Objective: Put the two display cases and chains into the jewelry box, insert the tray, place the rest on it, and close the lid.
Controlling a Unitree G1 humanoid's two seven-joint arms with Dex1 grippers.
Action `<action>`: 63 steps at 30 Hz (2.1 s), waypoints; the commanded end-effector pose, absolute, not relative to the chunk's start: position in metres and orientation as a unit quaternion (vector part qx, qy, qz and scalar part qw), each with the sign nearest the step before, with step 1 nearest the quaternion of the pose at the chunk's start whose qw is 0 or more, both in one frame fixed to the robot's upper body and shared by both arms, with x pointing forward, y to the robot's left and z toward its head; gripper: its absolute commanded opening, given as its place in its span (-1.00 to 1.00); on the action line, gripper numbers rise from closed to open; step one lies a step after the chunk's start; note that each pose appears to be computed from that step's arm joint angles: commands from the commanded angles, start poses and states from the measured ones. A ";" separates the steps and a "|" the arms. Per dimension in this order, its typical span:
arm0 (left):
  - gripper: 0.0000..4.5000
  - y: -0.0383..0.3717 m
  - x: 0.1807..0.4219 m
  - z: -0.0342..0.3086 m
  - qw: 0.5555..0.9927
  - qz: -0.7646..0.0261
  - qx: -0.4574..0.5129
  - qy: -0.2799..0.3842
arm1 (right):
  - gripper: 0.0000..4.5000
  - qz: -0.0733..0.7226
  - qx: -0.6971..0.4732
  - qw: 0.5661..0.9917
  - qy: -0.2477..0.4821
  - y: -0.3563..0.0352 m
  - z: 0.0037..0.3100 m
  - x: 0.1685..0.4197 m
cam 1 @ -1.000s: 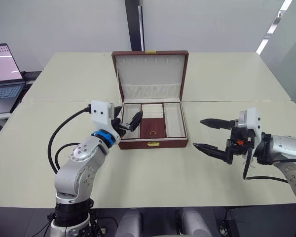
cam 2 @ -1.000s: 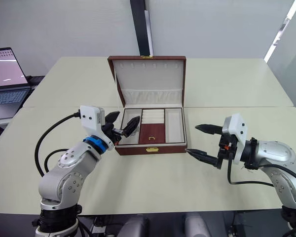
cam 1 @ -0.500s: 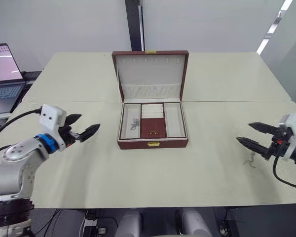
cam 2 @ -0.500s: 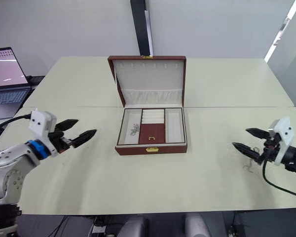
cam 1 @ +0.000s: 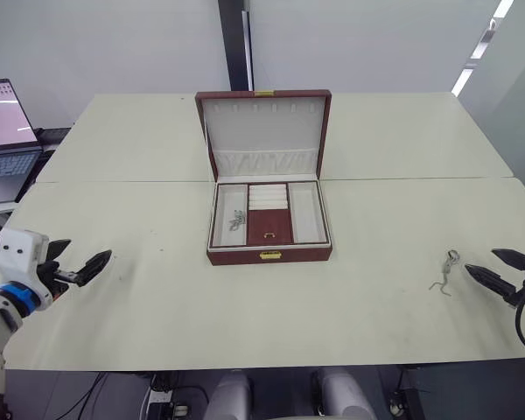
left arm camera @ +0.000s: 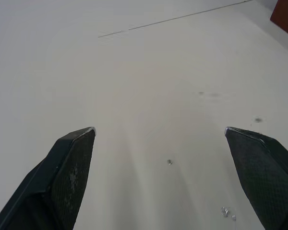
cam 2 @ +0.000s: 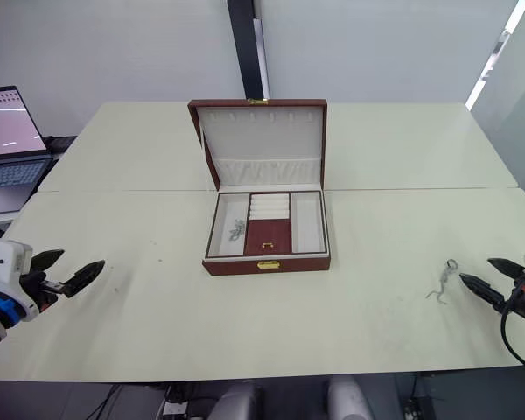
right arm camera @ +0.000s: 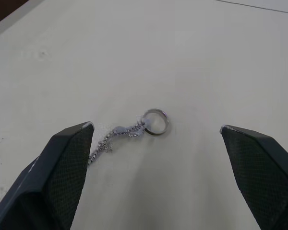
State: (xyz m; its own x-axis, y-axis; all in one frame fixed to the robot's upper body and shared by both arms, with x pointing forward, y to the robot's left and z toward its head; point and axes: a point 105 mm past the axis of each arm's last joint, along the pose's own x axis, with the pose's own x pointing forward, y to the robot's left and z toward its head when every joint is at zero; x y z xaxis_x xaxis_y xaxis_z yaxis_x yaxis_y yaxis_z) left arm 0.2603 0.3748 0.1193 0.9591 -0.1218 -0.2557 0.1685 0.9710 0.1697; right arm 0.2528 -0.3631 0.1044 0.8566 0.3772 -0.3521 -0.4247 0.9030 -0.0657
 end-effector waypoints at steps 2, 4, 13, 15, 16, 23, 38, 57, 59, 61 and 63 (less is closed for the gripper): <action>0.99 0.385 0.254 0.128 0.988 -0.047 0.107 0.104 | 1.00 0.188 -0.082 0.967 0.153 -0.375 0.110 0.251; 0.99 0.387 0.252 0.126 0.988 -0.042 0.105 0.105 | 1.00 0.184 -0.080 0.967 0.156 -0.377 0.107 0.250; 0.99 0.389 0.250 0.121 0.987 -0.035 0.114 0.110 | 1.00 0.176 -0.082 0.968 0.158 -0.381 0.103 0.248; 0.99 0.387 0.252 0.121 0.986 -0.040 0.118 0.108 | 1.00 0.176 -0.082 0.968 0.157 -0.381 0.103 0.248; 0.99 0.386 0.253 0.122 0.986 -0.041 0.118 0.107 | 1.00 0.176 -0.082 0.968 0.157 -0.381 0.103 0.248; 0.99 0.364 0.261 0.127 0.984 -0.085 0.125 0.099 | 1.00 0.186 -0.059 0.972 0.133 -0.371 0.111 0.249; 0.99 0.206 0.277 0.167 0.917 -0.377 0.128 0.011 | 1.00 0.202 -0.020 0.975 0.092 -0.308 0.117 0.244; 0.99 0.103 0.247 0.154 0.749 -0.646 0.147 -0.007 | 1.00 0.019 -0.030 0.991 0.128 -0.293 0.083 0.253; 0.99 0.100 0.244 0.153 0.746 -0.649 0.149 -0.010 | 1.00 0.007 -0.028 0.990 0.136 -0.292 0.077 0.255; 0.99 0.098 0.243 0.151 0.745 -0.649 0.151 -0.010 | 1.00 -0.003 -0.027 0.990 0.141 -0.291 0.073 0.258; 0.99 0.097 0.243 0.152 0.746 -0.648 0.152 -0.013 | 1.00 -0.012 -0.028 0.989 0.147 -0.292 0.069 0.259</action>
State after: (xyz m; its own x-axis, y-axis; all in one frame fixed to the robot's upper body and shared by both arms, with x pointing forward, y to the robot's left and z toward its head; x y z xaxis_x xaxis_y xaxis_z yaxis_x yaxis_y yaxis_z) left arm 0.2469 0.1014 0.1447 0.1739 -0.9658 -0.1921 0.9696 0.1339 0.2048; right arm 0.2583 -0.2900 0.0663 0.9554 -0.0080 -0.2952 -0.0036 0.9992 -0.0388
